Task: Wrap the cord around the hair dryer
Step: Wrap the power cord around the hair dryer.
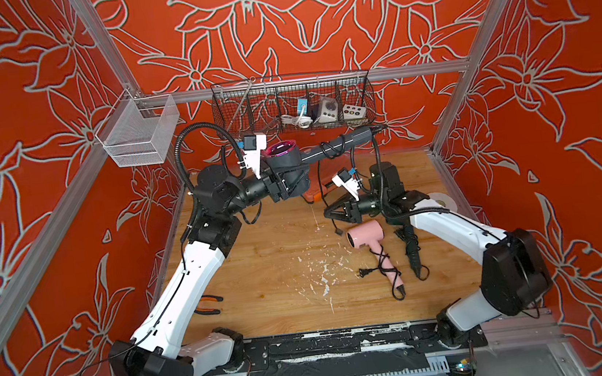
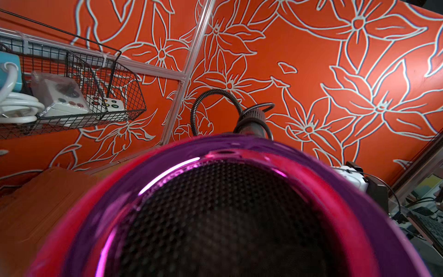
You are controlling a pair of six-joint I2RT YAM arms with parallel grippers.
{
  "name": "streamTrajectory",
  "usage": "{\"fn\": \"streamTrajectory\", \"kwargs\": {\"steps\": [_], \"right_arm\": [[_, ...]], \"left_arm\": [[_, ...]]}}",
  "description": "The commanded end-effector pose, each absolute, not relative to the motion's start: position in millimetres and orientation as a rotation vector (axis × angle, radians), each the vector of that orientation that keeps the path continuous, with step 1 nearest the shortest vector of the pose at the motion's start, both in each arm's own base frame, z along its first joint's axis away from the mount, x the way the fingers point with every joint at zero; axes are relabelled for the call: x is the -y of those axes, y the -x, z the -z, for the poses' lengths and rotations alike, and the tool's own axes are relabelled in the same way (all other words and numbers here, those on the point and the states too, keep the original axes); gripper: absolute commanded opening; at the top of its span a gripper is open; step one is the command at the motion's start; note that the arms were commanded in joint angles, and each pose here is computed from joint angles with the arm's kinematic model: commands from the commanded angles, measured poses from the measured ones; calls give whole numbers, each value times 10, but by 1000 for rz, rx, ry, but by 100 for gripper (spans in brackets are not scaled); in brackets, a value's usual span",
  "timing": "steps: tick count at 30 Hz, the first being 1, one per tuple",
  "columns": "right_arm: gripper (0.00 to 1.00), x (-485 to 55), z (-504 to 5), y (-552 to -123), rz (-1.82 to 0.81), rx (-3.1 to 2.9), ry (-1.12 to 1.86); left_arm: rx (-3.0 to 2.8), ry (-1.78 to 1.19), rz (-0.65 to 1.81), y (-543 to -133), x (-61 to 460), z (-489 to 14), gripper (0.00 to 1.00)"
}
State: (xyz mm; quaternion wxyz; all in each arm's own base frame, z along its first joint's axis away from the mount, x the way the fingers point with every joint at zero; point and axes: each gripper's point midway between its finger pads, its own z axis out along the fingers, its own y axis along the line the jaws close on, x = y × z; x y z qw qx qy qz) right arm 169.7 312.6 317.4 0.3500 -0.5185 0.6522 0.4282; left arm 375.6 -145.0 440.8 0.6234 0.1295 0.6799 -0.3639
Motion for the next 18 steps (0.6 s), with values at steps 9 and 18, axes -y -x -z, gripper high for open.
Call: {"fn": "streamTrajectory", "kwargs": {"steps": [9,18], "right_arm": [[0,-2837,-3482,-1595,-805,-1779,1606],[0,-2808,-3882,-1967,-514,-1705,1662]], "left_arm": [[-1779,-483,818,-3815,1787,-3648,0],[-1956,-714,862,-3349,2316,-2981,0]]}}
